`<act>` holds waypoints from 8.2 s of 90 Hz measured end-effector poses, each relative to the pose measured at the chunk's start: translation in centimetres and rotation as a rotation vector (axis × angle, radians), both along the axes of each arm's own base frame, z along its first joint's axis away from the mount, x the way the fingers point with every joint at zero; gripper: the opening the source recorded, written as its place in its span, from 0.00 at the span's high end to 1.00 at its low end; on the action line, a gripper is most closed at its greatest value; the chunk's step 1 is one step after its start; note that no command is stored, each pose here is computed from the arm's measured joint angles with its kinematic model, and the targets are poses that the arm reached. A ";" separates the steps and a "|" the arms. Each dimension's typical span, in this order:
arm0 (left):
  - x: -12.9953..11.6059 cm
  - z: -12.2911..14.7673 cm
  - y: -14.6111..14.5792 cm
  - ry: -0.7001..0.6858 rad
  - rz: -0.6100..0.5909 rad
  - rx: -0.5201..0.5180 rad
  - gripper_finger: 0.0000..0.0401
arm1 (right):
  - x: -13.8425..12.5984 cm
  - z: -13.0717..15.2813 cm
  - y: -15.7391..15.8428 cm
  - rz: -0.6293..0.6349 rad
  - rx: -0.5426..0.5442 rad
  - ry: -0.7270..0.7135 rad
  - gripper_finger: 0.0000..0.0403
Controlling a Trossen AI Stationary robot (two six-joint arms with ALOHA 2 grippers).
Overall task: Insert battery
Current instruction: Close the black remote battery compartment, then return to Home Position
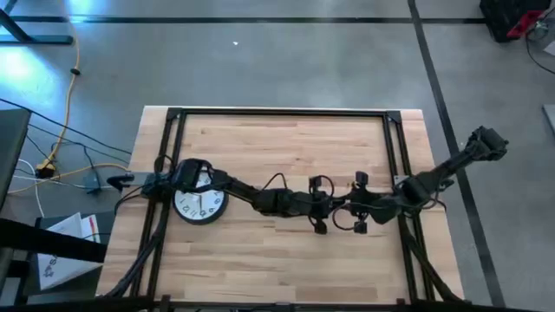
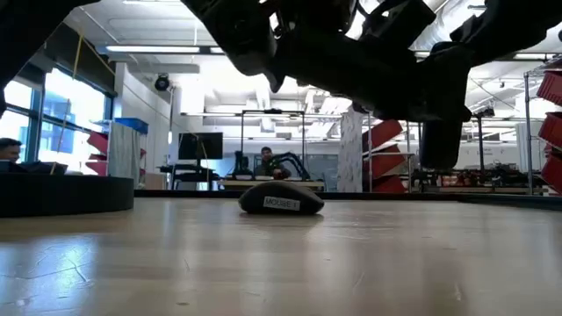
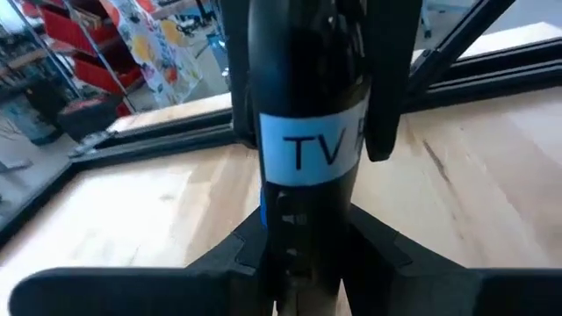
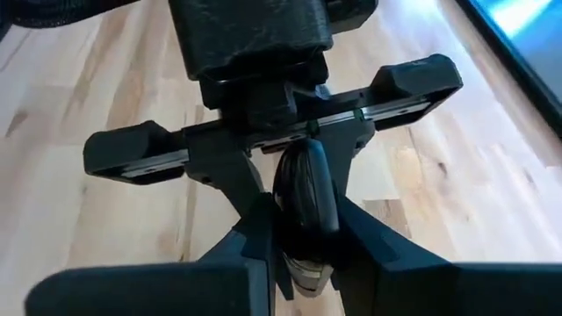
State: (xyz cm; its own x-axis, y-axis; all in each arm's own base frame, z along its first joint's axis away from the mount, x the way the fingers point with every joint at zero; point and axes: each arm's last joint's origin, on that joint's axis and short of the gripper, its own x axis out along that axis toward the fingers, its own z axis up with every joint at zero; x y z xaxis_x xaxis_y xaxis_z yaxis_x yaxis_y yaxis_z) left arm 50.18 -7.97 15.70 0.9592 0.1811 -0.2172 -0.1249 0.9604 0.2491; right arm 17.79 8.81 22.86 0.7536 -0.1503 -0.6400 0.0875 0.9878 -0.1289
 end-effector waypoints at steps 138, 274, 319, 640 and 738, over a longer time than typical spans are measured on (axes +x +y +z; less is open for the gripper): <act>-0.1 -1.3 -1.0 0.055 -0.009 -0.079 0.56 | 3.1 -3.8 0.1 -0.046 0.039 0.154 0.89; -17.7 5.4 -8.5 0.363 0.690 0.019 0.56 | -5.2 -5.9 1.6 -0.269 -0.248 0.579 0.82; -17.7 3.7 -7.4 0.413 0.703 -0.033 0.56 | -6.0 -8.4 4.9 -0.180 -0.149 0.734 0.59; -19.8 -5.1 6.3 0.543 0.162 -0.114 0.56 | 3.7 -5.0 -5.1 -0.463 0.075 0.522 0.58; -31.2 6.7 3.9 0.381 0.395 -0.332 0.56 | 2.2 -7.2 -3.5 -0.423 0.218 0.313 0.58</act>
State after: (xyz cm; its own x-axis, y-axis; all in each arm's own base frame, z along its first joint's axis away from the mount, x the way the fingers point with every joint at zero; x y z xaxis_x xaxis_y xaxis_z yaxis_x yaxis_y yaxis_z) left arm 19.02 -4.04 22.35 0.6785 0.3696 -0.6348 -0.4465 0.8937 0.0431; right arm 19.94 5.35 15.64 0.4258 -0.2376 -0.8730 0.4720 0.8816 -0.0097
